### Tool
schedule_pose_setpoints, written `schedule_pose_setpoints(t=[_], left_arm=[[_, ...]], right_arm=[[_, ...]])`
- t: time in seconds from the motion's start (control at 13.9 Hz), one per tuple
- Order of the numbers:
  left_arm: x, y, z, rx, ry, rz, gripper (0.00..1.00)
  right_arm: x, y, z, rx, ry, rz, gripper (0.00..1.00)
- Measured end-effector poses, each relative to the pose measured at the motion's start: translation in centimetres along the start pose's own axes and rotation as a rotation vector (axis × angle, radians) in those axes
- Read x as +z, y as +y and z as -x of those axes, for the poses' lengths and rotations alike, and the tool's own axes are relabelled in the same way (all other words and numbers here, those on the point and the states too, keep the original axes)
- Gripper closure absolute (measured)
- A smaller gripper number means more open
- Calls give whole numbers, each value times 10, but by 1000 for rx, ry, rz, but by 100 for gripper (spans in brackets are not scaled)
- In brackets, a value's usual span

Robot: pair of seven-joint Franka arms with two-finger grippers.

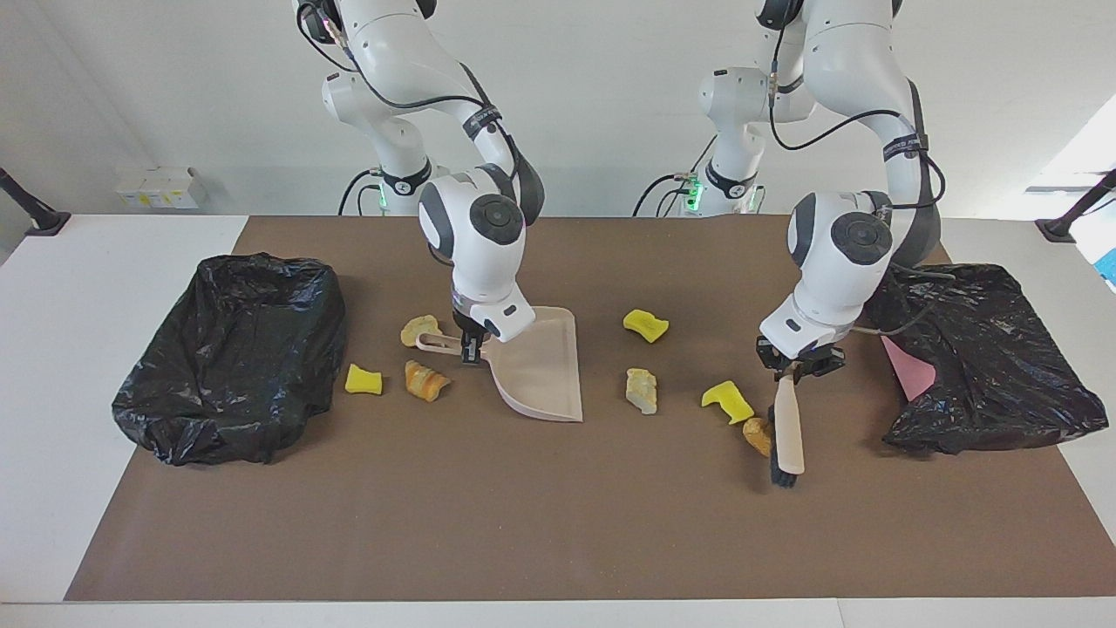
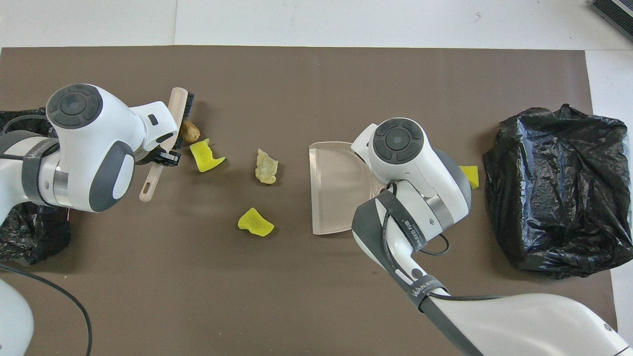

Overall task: Sweep and dump trash in bin
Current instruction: 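Move the brush with the left gripper behind the farthest debris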

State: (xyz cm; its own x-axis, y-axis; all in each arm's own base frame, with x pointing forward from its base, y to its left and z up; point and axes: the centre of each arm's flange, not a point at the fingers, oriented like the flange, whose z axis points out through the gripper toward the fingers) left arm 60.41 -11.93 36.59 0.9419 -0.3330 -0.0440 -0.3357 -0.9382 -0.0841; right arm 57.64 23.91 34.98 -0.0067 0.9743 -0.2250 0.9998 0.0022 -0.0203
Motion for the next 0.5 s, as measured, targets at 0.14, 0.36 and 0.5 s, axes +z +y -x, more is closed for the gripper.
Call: schedule_pose_setpoints(t=[0.14, 0.36, 0.5], left_arm=[[1, 13, 4, 21, -30, 1, 74], [-22, 14, 7, 24, -67, -2, 74], [-49, 9, 6, 20, -42, -9, 74]], right_arm=[[1, 0, 0, 0, 0, 0, 68], [3, 2, 3, -9, 6, 7, 68], [5, 2, 5, -15, 9, 9, 68]])
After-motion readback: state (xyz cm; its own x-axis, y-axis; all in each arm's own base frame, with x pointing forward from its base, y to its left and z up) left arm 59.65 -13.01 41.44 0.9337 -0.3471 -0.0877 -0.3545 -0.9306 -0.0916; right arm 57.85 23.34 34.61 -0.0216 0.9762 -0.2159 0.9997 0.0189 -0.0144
